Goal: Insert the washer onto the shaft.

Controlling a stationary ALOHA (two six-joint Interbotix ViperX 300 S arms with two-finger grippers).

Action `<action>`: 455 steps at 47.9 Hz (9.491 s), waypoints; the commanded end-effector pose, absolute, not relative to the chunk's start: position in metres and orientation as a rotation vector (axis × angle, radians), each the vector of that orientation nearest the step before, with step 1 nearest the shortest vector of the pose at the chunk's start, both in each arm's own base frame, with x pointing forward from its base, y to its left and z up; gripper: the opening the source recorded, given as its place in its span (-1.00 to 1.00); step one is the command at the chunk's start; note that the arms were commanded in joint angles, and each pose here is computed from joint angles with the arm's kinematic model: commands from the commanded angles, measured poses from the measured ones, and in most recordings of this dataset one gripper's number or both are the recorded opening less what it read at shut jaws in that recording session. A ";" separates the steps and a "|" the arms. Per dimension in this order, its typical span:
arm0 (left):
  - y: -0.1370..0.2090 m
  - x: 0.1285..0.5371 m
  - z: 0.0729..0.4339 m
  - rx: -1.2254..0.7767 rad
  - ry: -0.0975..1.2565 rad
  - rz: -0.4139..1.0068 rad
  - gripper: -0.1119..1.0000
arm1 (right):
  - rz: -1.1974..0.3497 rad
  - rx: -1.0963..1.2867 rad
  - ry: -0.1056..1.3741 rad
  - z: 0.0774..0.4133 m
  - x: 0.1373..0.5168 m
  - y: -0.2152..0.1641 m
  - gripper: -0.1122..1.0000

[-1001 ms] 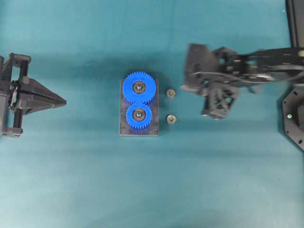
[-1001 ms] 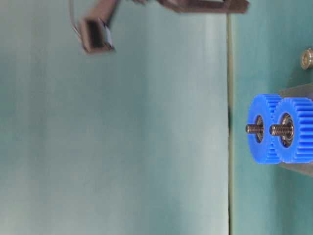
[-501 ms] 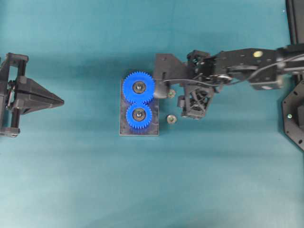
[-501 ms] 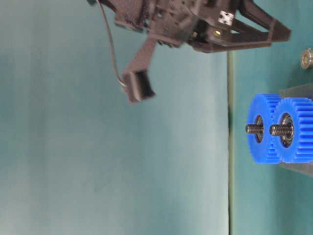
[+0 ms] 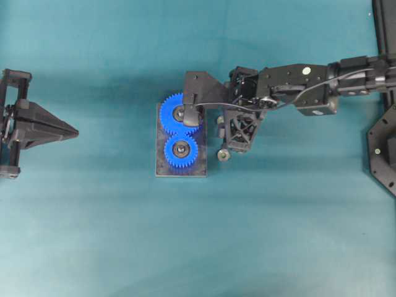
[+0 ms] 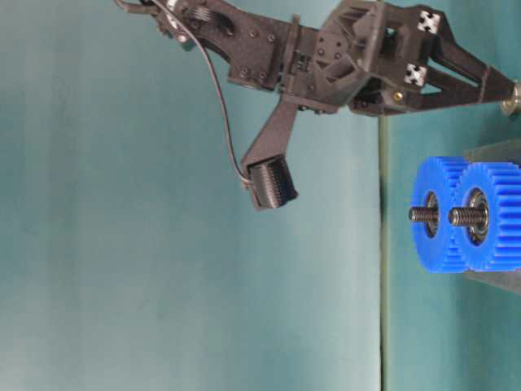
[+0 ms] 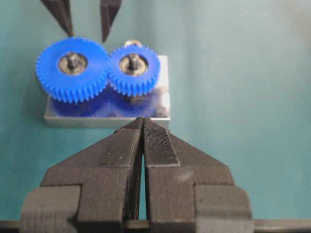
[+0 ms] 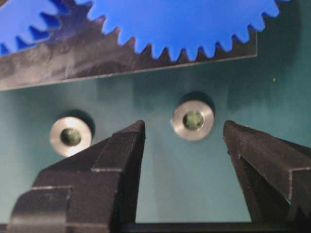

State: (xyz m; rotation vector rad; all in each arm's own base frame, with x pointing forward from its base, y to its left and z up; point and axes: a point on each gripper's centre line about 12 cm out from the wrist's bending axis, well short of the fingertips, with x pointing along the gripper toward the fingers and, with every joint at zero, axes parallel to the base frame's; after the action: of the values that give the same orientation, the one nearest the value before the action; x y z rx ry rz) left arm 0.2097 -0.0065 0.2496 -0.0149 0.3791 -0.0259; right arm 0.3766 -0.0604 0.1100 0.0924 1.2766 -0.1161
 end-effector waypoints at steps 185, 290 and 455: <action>-0.007 0.204 0.259 -0.026 0.329 -0.026 -0.79 | -0.090 0.011 1.223 0.190 0.462 -0.061 -0.22; -0.007 0.204 0.257 -0.026 0.336 -0.026 -0.79 | -0.074 0.129 1.137 0.117 0.371 0.013 0.63; -0.007 0.205 0.259 -0.026 0.332 -0.026 -0.79 | -0.045 -0.068 1.188 0.198 0.461 0.019 -0.22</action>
State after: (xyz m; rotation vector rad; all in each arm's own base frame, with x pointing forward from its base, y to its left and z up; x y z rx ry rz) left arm 0.2027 -0.0063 0.2513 -0.0260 0.3547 -0.0243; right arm 0.4564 0.0163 0.1817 -0.0567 1.2325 -0.0555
